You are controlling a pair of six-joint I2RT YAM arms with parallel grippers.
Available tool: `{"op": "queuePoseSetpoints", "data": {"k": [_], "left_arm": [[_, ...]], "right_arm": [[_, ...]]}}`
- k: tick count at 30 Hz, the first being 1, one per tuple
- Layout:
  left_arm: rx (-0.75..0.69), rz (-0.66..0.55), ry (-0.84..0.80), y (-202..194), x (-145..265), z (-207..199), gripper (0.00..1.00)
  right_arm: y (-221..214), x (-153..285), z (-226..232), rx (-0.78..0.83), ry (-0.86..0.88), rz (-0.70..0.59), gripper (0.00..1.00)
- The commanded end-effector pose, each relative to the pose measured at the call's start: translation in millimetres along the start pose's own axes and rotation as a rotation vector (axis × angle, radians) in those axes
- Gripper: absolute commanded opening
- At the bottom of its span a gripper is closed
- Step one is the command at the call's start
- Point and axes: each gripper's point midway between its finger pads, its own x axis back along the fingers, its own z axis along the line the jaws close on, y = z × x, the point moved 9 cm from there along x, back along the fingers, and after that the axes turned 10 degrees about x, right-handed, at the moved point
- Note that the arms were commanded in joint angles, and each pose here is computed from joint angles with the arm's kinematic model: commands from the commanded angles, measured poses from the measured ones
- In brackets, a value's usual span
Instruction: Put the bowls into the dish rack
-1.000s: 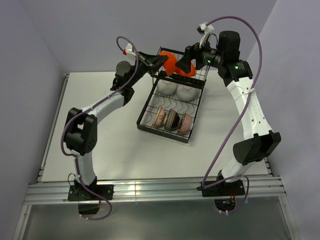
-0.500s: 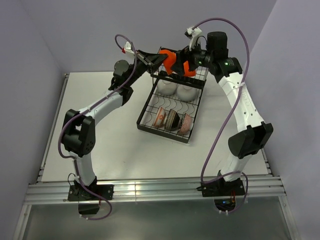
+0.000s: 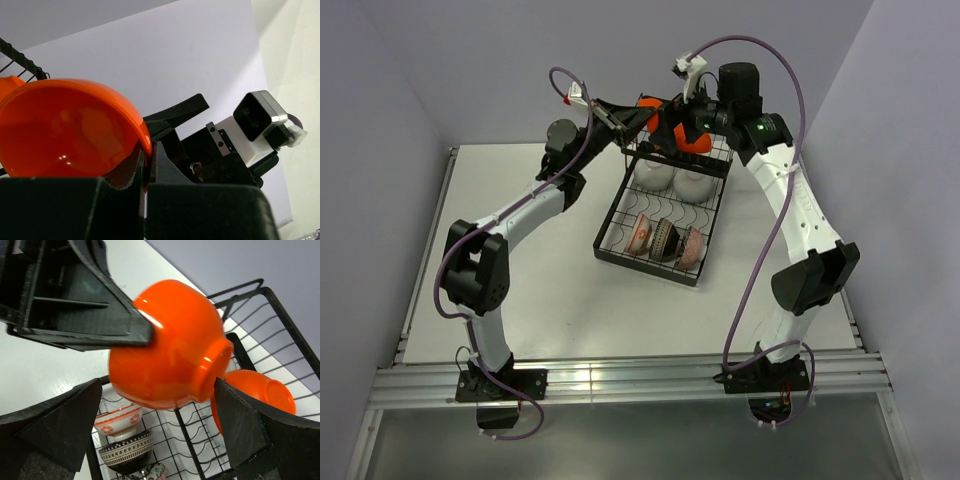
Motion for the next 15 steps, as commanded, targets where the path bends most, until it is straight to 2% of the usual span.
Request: {"op": "queuePoseSetpoints", "data": {"k": [1,9,15], "left_arm": [[-0.038,0.034,-0.143,-12,5,-56,0.00],[-0.028,0.045,-0.146,-15,5,-58,0.00],[-0.021,0.045,-0.138,-15,5,-55,0.00]], "right_arm": [[15,1,5,0.048,-0.002,-0.036,1.00],[11,-9,1,0.049,-0.037,-0.016,0.99],[9,-15,-3,0.051,-0.059,-0.013,0.94]]}}
